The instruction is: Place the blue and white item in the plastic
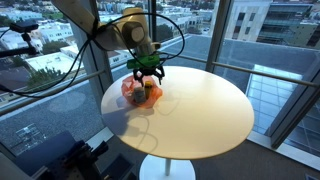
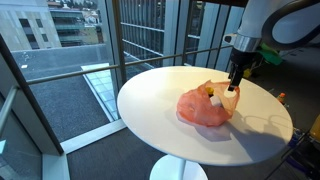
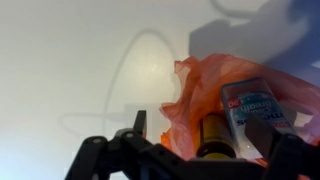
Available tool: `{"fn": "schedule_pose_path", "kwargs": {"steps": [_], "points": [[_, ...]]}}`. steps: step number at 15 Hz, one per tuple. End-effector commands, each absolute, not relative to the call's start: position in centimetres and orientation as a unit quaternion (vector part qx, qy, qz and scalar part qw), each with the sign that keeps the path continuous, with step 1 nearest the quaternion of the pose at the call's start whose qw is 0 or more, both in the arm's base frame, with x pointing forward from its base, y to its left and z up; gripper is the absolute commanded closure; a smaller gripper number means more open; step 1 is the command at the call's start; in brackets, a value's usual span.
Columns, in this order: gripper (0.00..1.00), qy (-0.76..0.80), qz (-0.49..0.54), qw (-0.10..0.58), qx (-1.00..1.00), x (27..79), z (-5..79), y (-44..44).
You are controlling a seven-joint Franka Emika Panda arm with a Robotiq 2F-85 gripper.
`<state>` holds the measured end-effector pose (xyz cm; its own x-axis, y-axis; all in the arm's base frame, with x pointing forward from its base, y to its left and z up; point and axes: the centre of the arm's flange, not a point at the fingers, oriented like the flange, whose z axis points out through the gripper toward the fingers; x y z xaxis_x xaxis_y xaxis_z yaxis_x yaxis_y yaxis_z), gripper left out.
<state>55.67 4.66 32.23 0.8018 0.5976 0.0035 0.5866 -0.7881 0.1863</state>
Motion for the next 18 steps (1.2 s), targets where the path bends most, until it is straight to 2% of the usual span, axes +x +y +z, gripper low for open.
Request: {"fn": "schedule_pose_path", "kwargs": {"steps": [1, 6, 7, 8, 10, 15, 18], "points": [[0.00, 0.286, 0.048, 0.095, 0.952, 55.1, 31.4, 4.0], [0.00, 0.244, 0.047, 0.091, 0.964, 53.9, 30.6, 2.8], [0.04, 0.235, 0.046, 0.088, 0.967, 53.7, 30.3, 2.5], [0.26, 0.228, 0.045, 0.086, 0.969, 53.6, 30.1, 2.3], [0.30, 0.219, 0.043, 0.083, 0.971, 53.5, 29.7, 2.0], [0.73, 0.209, 0.039, 0.078, 0.974, 52.8, 30.1, 0.4], [0.95, 0.199, 0.042, 0.078, 0.976, 52.5, 30.5, -0.8]]}}
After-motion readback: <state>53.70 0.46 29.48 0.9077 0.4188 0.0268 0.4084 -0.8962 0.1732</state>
